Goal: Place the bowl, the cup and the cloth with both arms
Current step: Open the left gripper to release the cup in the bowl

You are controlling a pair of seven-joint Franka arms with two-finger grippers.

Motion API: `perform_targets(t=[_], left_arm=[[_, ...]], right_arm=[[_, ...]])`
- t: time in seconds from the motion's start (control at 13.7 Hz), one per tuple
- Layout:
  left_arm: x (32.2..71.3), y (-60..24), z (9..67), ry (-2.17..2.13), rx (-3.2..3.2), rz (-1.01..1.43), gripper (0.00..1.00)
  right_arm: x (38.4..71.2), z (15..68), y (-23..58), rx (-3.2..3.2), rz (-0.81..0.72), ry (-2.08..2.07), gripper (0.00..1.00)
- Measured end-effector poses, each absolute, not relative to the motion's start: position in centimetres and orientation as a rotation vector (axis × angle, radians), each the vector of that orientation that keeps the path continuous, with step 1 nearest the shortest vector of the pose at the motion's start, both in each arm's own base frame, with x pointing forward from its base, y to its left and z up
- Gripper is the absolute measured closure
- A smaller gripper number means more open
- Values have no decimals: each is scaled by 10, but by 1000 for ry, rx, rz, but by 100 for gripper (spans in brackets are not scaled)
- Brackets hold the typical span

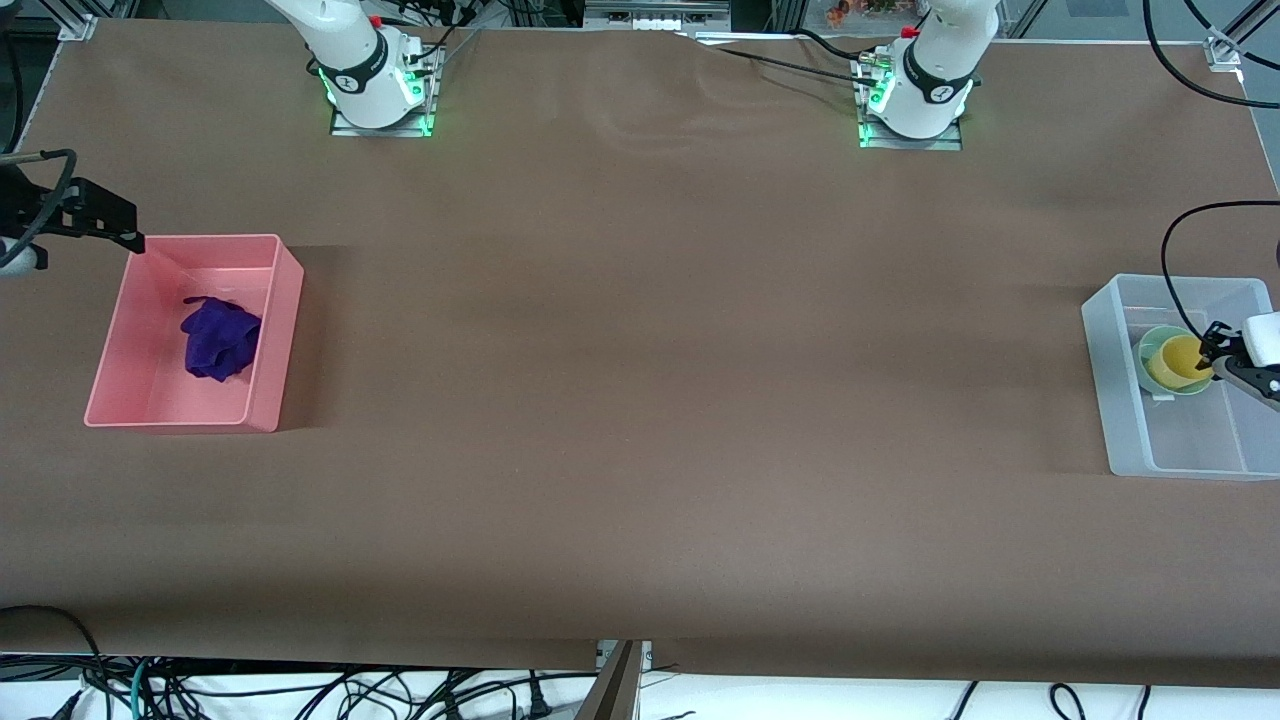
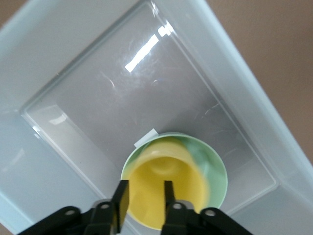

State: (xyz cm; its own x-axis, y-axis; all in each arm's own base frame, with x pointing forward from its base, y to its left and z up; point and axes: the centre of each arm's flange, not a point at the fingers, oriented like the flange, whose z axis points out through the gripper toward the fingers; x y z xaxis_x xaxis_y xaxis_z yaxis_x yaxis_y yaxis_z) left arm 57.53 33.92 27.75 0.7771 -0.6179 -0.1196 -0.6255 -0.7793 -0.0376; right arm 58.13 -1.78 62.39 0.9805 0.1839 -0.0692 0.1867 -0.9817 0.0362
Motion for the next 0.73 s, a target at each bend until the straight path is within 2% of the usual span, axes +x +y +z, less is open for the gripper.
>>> perform_targets(t=[0.22,0.44,0.73], left_arm=[[599,291,338,1059,-2952,155,29],[616,207,415,941,-3054,266,1],[625,109,474,718,-3130,407,0]], right_arm=[[581,622,-19,3086,-109,269,0],[582,617,-18,3086,-122,270,0],[583,616,-17,3085,-126,274,0]])
